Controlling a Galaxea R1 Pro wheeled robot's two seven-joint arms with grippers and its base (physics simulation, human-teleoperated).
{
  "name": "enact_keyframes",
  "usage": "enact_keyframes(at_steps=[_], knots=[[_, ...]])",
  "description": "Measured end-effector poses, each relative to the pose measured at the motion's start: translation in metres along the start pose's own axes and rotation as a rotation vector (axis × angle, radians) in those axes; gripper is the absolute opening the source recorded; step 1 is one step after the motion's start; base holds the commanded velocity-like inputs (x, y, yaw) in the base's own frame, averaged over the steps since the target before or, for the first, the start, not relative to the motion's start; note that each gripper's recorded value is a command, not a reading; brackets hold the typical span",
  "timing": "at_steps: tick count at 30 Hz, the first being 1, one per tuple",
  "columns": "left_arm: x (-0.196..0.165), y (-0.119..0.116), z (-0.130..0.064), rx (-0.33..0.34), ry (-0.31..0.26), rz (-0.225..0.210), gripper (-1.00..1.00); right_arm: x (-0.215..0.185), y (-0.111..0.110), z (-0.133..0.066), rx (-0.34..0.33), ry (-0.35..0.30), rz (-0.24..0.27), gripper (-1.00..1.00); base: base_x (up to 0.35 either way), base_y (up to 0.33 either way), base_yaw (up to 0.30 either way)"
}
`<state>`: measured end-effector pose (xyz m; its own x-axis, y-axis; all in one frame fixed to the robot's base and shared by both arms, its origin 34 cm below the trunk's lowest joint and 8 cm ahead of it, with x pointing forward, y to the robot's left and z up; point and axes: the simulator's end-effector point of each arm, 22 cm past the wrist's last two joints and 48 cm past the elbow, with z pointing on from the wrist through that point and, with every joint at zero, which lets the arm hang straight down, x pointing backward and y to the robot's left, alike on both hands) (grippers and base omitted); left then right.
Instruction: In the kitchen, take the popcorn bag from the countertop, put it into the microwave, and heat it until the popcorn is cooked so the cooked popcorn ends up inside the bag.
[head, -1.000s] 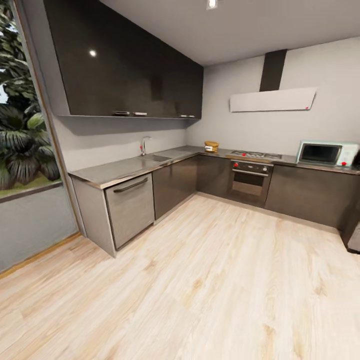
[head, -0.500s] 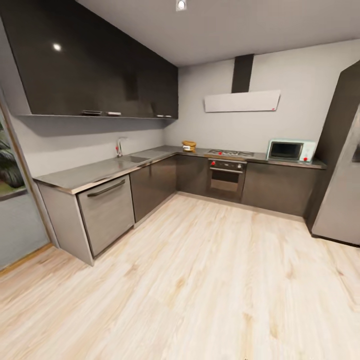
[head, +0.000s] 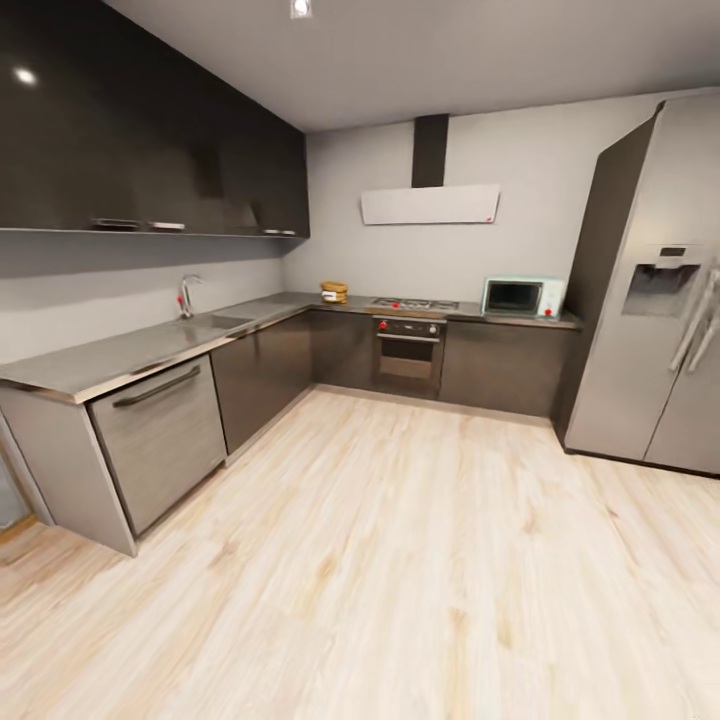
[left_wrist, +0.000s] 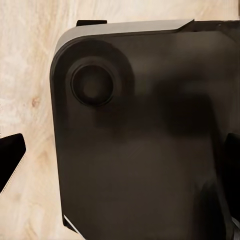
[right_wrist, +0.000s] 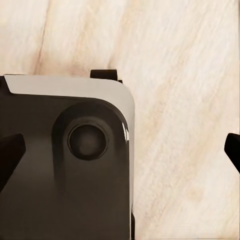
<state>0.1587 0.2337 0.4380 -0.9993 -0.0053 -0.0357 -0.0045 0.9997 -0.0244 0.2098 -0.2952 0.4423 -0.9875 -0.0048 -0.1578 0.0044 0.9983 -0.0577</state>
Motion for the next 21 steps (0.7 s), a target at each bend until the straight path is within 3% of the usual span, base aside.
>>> enact_keyframes(at_steps=[21], knots=[[0.0003,-0.0006,0.0,0.001,0.001,0.0,1.0,-0.0002,0.0,0.0,0.0,0.0,0.0,1.0,0.0,0.0,-0.293]])
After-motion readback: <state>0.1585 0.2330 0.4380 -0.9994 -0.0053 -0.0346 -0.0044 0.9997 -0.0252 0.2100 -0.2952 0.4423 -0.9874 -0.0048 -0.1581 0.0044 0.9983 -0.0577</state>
